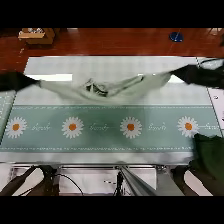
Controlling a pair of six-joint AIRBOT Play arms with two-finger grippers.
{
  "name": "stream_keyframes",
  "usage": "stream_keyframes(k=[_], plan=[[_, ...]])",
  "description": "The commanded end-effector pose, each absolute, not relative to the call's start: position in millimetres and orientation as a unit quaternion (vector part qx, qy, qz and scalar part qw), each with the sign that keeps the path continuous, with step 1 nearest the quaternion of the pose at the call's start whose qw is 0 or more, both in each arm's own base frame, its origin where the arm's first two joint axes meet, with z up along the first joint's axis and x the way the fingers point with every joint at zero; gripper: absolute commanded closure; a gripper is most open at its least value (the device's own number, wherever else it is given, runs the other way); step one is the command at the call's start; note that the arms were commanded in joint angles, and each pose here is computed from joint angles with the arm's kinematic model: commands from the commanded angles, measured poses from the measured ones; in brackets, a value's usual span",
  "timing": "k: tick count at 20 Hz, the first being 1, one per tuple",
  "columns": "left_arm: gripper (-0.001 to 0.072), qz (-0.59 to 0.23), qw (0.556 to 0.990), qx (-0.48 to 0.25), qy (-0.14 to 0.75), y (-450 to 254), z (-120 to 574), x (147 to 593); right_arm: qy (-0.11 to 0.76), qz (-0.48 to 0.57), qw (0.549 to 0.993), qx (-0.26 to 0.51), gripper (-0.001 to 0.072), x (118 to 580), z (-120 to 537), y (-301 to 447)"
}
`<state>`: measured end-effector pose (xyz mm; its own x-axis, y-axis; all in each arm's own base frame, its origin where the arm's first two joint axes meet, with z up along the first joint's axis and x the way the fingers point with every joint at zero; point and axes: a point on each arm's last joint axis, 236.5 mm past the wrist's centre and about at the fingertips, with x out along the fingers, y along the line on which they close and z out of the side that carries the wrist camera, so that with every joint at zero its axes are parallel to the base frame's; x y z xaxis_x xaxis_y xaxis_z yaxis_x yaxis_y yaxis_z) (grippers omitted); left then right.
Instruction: Fold the shirts.
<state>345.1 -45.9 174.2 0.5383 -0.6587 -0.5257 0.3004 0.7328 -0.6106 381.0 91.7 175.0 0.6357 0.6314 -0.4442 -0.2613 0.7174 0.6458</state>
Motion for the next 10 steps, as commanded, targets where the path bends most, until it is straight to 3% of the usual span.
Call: stream_keyframes(k=[1,7,10], plan=[[0.0685,-0.301,0.925,-0.120,0.199,-66.5,334.9,326.1,0.215,0.236,0.924,0.209,0.0680,351.9,306.4,71.5],[0.0686,-0.220,0.972,0.047,-0.068,-93.1,519.6,230.3,0.052,0.174,0.979,0.097,0.0681,287.7,463.7,57.3],[0.0686,-0.147,0.980,0.090,-0.103,-88.5,543.7,189.5,-0.001,0.115,0.992,0.042,0.0681,247.7,514.7,47.3]])
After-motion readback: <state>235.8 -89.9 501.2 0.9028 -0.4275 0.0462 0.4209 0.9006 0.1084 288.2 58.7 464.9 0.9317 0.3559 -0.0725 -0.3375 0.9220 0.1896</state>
